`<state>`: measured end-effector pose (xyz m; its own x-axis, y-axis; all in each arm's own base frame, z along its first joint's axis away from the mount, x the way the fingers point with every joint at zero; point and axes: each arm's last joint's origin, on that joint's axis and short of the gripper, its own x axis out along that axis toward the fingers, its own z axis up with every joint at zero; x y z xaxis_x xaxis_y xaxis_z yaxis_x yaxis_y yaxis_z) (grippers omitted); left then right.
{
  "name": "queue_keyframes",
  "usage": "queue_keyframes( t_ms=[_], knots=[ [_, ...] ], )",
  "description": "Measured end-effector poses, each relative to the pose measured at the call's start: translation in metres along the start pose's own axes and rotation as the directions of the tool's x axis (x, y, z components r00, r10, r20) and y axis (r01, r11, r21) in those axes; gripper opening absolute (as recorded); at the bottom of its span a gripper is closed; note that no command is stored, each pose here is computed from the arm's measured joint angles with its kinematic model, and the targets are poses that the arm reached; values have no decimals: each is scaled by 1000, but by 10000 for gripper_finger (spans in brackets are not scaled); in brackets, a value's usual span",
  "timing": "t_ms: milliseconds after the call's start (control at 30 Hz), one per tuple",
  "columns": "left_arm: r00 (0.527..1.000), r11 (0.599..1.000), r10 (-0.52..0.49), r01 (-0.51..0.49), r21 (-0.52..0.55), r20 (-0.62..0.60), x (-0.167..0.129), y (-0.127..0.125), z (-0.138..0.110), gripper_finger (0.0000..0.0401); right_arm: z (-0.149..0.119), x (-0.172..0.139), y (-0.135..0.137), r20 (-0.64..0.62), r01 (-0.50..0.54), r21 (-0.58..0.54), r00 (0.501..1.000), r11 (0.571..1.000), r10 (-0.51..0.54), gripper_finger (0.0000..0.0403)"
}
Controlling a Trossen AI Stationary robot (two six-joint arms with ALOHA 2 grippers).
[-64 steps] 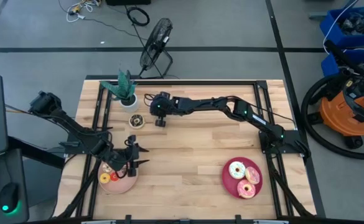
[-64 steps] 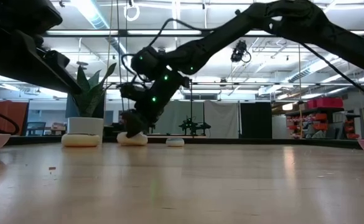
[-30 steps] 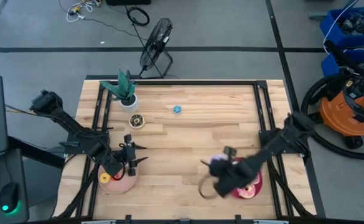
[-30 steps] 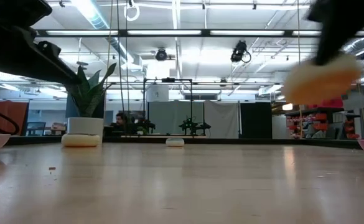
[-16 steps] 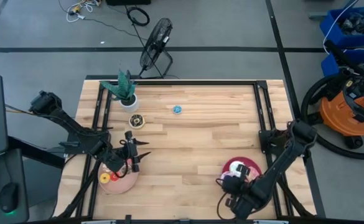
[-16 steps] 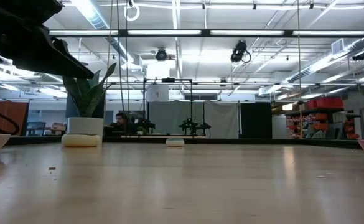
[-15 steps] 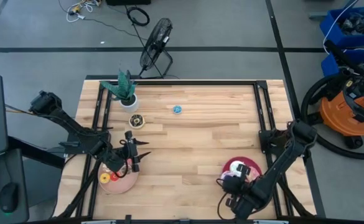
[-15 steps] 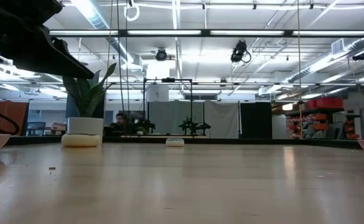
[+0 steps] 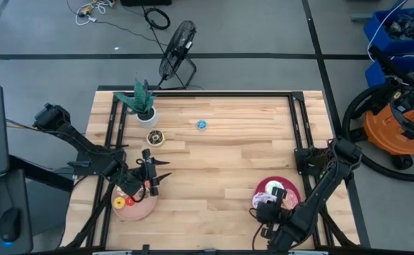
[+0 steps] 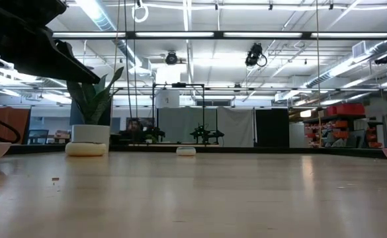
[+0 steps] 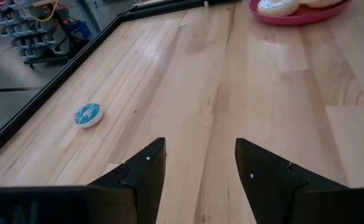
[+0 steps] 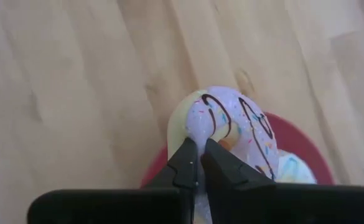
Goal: Pick & Place donuts
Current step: Put the big purple donut on the dark pink plate
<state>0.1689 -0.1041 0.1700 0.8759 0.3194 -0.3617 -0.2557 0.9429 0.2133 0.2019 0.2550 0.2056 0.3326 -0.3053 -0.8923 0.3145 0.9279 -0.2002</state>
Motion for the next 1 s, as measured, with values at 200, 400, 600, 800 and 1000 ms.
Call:
queue_keyframes(
  t_ms=[200, 400, 600, 800, 1000],
  knots=[
    [1000, 1000, 0, 0, 0, 0, 0, 0, 0, 199, -7, 10, -3, -20, 49, -19, 999, 999, -49, 21],
    [1000, 1000, 0, 0, -3, 1, 0, 0, 0, 199, -18, 27, 2, -101, 47, -6, 994, 999, -47, 21],
    [1000, 1000, -1, 1, -7, 3, 0, 0, 0, 199, -23, 35, 3, -147, 27, 52, 989, 998, -19, 40],
    [1000, 1000, -2, 2, -11, 7, 0, 0, 1, 199, -24, 33, 2, -205, 20, 85, 979, 996, -2, 130],
    [1000, 1000, -2, 2, -12, 7, 0, 0, 1, 199, -14, 10, -7, -182, -36, 117, 982, 992, 57, 237]
  ],
)
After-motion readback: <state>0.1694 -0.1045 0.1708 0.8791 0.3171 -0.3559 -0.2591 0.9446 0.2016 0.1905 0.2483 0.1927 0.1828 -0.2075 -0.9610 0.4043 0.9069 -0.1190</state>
